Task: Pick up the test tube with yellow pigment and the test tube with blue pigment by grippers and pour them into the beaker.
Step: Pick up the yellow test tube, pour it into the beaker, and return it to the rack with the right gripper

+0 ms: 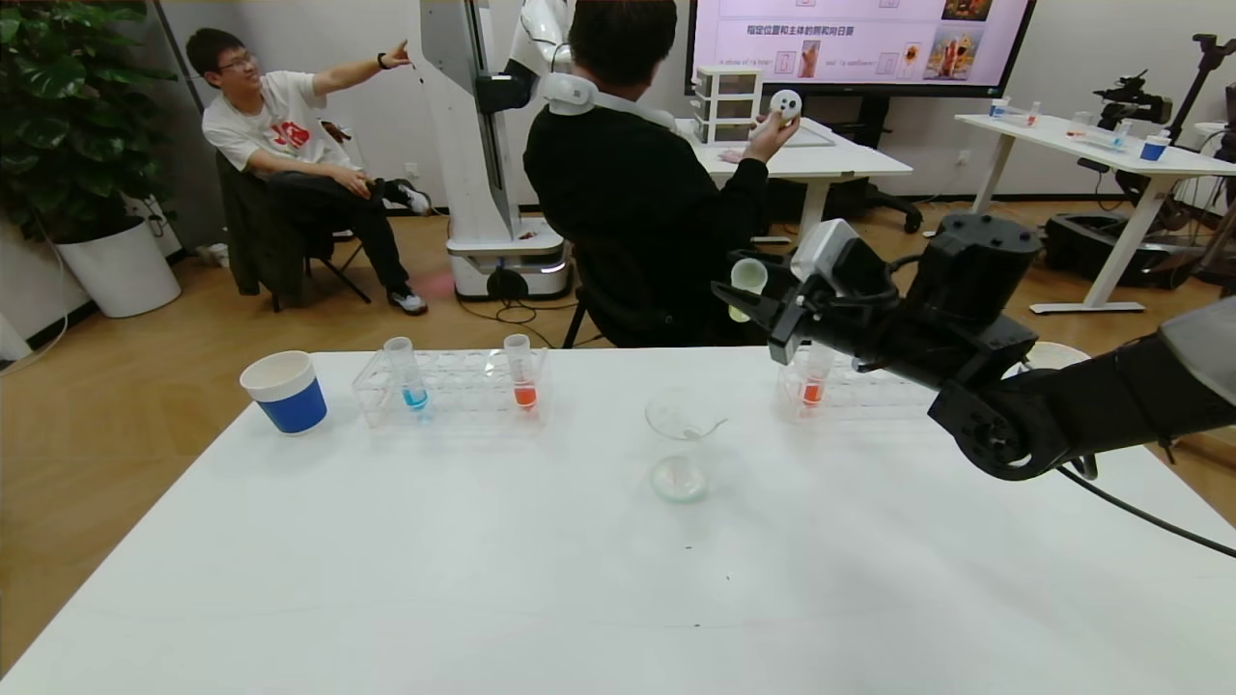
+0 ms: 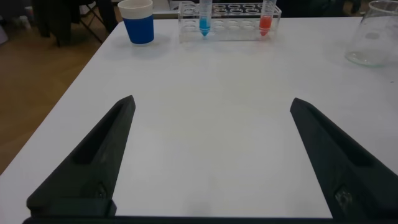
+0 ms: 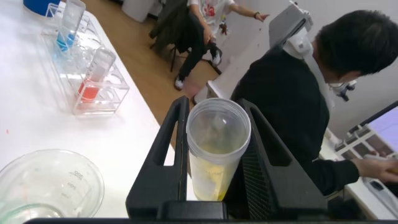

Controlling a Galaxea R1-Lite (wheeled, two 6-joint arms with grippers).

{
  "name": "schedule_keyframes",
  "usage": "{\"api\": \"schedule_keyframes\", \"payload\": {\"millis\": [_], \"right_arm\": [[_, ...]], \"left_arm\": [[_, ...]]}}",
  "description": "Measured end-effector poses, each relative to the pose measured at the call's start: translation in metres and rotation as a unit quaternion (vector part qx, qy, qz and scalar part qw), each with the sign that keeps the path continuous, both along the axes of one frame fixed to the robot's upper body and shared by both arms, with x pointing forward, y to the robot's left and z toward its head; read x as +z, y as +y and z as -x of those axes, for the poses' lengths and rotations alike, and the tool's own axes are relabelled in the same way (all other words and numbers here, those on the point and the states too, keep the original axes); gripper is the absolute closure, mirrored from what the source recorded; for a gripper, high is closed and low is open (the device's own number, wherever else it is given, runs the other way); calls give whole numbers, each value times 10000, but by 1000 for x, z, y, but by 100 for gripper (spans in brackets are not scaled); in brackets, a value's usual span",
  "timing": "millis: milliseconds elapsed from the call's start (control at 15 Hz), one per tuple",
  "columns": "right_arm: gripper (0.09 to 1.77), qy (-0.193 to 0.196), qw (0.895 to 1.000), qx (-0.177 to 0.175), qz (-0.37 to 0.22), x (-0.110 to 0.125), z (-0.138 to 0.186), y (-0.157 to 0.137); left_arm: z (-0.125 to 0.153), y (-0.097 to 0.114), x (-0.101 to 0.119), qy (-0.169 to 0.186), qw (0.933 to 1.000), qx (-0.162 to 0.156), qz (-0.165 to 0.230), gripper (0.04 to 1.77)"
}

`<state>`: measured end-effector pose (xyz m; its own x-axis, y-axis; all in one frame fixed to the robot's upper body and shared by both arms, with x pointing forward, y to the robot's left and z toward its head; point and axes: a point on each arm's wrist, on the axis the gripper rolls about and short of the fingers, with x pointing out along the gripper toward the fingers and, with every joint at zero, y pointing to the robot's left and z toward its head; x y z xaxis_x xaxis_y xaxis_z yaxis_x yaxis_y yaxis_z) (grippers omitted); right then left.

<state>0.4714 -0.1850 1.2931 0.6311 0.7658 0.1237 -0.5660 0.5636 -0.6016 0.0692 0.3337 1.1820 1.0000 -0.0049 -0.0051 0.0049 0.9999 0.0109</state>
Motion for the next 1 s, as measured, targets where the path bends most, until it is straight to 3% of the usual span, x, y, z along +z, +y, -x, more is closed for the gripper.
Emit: {"api": "schedule_keyframes", "payload": {"millis": [333,1000], "right_arm": [[134,-635,9954,264,666,-23,-8,7],[134,-1814,9691,806,1463,-40,-11,28]], "left_arm": [[0,0,0,-2,10000,2,2,7],[0,0,0,0,10000,2,0,7]]}}
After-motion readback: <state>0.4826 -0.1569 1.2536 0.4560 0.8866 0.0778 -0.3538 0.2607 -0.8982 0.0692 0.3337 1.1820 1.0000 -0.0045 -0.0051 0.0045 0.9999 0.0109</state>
